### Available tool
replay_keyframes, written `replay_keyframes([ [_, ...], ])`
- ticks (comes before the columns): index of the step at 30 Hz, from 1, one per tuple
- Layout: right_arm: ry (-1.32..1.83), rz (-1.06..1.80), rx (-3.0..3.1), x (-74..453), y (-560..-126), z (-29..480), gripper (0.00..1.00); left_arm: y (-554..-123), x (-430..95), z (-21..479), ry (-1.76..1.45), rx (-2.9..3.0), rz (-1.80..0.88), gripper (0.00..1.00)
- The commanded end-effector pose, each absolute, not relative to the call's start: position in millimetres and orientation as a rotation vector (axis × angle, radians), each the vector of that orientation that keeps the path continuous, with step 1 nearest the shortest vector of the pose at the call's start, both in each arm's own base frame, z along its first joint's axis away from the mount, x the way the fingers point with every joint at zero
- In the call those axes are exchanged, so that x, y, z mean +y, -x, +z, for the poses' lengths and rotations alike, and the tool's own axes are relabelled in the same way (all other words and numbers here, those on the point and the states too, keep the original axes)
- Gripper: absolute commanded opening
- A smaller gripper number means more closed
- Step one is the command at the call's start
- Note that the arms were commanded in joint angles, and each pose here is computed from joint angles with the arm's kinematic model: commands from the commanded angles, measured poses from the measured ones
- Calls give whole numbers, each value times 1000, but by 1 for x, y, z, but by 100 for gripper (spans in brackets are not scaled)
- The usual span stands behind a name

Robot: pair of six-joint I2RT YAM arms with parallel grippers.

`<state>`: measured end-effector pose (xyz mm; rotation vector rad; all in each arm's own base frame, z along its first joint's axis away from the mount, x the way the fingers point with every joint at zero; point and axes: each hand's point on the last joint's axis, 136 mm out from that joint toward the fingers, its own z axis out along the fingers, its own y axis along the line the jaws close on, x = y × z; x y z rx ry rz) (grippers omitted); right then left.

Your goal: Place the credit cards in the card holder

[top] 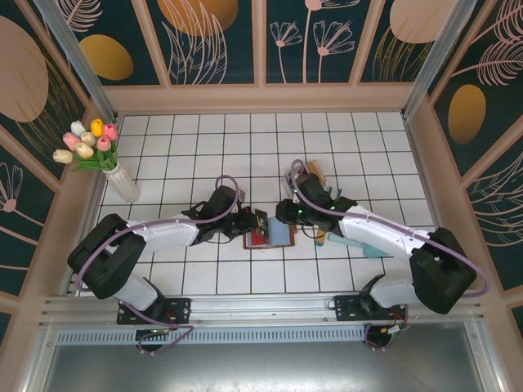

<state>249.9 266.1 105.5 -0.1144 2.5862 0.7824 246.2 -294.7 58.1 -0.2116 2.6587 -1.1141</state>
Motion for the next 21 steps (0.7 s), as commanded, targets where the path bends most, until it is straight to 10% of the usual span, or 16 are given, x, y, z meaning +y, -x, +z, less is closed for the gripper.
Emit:
replay_keyframes([
  [1,109,842,2630,283,-246,92,23,-241,-296,58,178,2669,-1124,0],
  [21,-49,435,2833,218,-230,11,21,-233,-313,52,129,2681,-1247,0],
])
